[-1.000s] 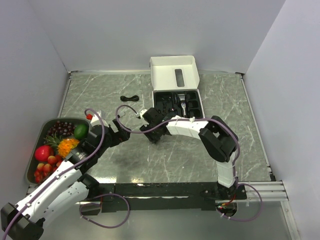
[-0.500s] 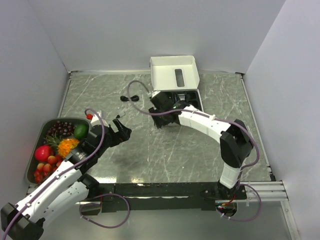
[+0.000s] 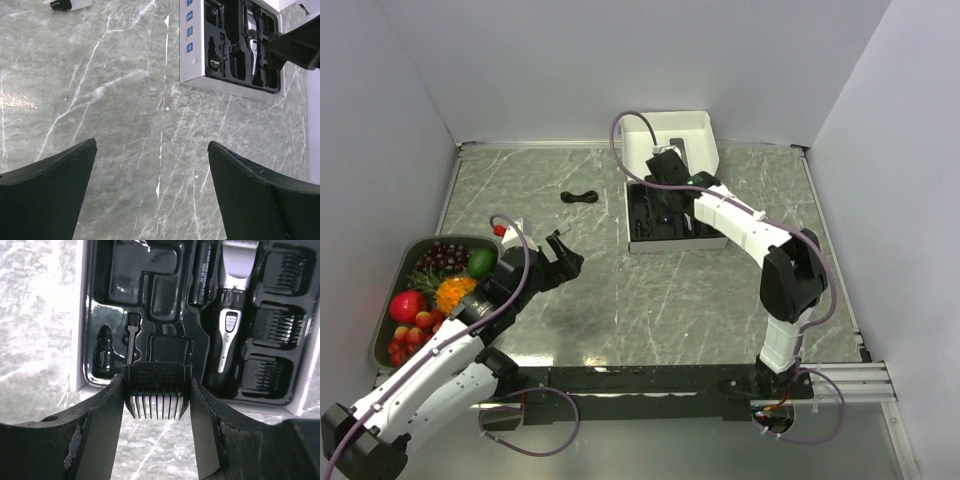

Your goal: Sort the hair-cutting tools

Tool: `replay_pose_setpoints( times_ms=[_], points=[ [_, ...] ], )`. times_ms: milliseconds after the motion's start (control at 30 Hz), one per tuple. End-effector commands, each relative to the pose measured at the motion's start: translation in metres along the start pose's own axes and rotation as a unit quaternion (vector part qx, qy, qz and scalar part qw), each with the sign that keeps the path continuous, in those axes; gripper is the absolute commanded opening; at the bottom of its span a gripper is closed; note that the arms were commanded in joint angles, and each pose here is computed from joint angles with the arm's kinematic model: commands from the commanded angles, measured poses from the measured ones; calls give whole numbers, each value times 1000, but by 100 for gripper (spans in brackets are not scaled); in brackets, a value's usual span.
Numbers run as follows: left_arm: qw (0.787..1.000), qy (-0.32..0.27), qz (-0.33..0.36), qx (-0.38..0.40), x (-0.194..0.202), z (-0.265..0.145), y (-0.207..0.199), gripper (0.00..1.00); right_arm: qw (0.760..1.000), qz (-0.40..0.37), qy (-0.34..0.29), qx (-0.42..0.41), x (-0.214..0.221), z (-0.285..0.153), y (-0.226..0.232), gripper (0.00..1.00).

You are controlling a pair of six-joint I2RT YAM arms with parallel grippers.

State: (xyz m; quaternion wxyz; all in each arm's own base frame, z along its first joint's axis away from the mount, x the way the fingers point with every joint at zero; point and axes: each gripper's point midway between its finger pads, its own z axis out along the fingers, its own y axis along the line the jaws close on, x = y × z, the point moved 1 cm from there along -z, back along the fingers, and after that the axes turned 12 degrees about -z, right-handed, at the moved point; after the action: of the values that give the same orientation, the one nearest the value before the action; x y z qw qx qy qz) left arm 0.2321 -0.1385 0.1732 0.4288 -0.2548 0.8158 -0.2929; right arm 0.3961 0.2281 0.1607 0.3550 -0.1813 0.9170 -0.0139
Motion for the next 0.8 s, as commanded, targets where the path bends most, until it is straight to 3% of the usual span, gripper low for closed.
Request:
replay_pose_setpoints(
  times_ms=[0,767],
  points=[
    [1000,-9,6,23,-11,-5,-18,99,999,20,15,19,3,16,-4,45],
    [1000,-3,5,14,-5,1,-12,99,997,49,64,17,40,74,-6,48]
  ],
)
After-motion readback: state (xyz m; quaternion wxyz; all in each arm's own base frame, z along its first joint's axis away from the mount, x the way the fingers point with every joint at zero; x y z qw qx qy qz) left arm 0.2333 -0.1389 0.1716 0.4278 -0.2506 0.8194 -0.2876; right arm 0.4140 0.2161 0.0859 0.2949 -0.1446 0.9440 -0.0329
